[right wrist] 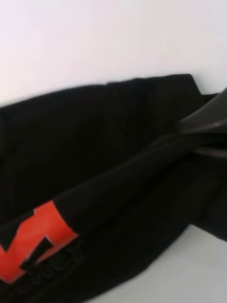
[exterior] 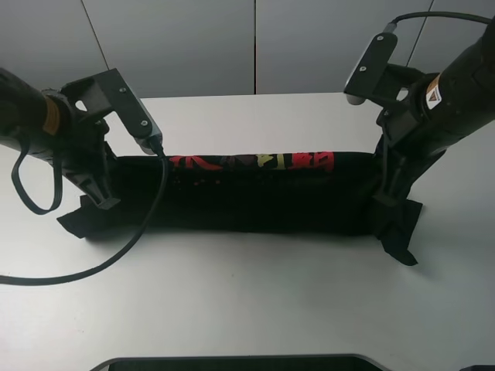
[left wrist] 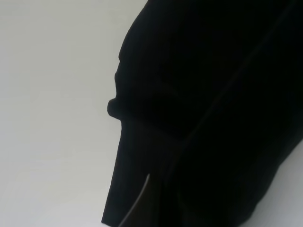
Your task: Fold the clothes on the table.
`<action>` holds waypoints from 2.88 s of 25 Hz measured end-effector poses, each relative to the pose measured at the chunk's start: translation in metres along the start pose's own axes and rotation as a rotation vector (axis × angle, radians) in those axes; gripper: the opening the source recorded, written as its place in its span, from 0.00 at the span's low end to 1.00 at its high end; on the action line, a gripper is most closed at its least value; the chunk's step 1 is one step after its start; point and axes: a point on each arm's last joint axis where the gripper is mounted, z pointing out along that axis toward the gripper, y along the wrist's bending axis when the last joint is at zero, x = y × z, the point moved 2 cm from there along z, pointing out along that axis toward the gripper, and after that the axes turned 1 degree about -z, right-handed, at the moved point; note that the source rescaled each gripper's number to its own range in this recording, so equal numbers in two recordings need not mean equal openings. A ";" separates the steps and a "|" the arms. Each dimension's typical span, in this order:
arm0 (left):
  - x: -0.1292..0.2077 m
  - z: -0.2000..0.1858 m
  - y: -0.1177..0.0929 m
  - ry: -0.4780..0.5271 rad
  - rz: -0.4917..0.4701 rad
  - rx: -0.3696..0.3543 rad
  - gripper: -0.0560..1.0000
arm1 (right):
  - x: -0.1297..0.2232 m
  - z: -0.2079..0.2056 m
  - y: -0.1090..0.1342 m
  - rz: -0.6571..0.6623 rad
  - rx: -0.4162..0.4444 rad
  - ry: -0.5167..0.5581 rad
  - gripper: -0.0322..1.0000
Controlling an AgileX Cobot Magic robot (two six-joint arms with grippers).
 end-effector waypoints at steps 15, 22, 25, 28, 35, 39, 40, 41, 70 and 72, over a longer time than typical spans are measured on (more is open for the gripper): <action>0.000 0.062 0.017 -0.081 -0.172 -0.014 0.05 | -0.005 0.073 -0.010 0.084 0.121 0.081 0.03; 0.000 0.064 0.029 -0.155 -0.234 0.003 0.20 | -0.012 0.076 -0.014 0.126 0.163 0.020 0.15; 0.001 0.064 0.030 -0.156 -0.254 0.004 0.55 | -0.012 0.075 -0.017 0.168 0.189 0.006 0.54; 0.000 0.064 0.030 -0.158 -0.313 0.010 0.91 | -0.011 0.074 -0.021 0.275 0.229 0.004 0.94; 0.000 0.062 0.042 -0.082 -0.620 -0.034 0.99 | 0.003 0.073 -0.019 0.572 0.238 0.116 1.00; 0.000 0.056 0.046 0.049 -0.703 -0.028 0.99 | 0.000 0.069 -0.020 0.706 0.128 0.151 1.00; -0.002 0.055 0.046 0.068 -0.698 -0.004 0.99 | -0.002 0.068 -0.022 0.740 0.091 0.154 1.00; -0.005 0.053 0.047 0.076 -0.715 0.026 0.99 | -0.002 0.067 -0.024 0.780 0.058 0.161 1.00; 0.023 0.118 0.044 0.417 -0.849 0.190 0.99 | 0.016 0.112 -0.026 0.983 -0.108 0.357 1.00; 0.023 0.118 0.044 0.417 -0.844 0.191 0.99 | 0.017 0.116 -0.025 0.982 -0.110 0.362 1.00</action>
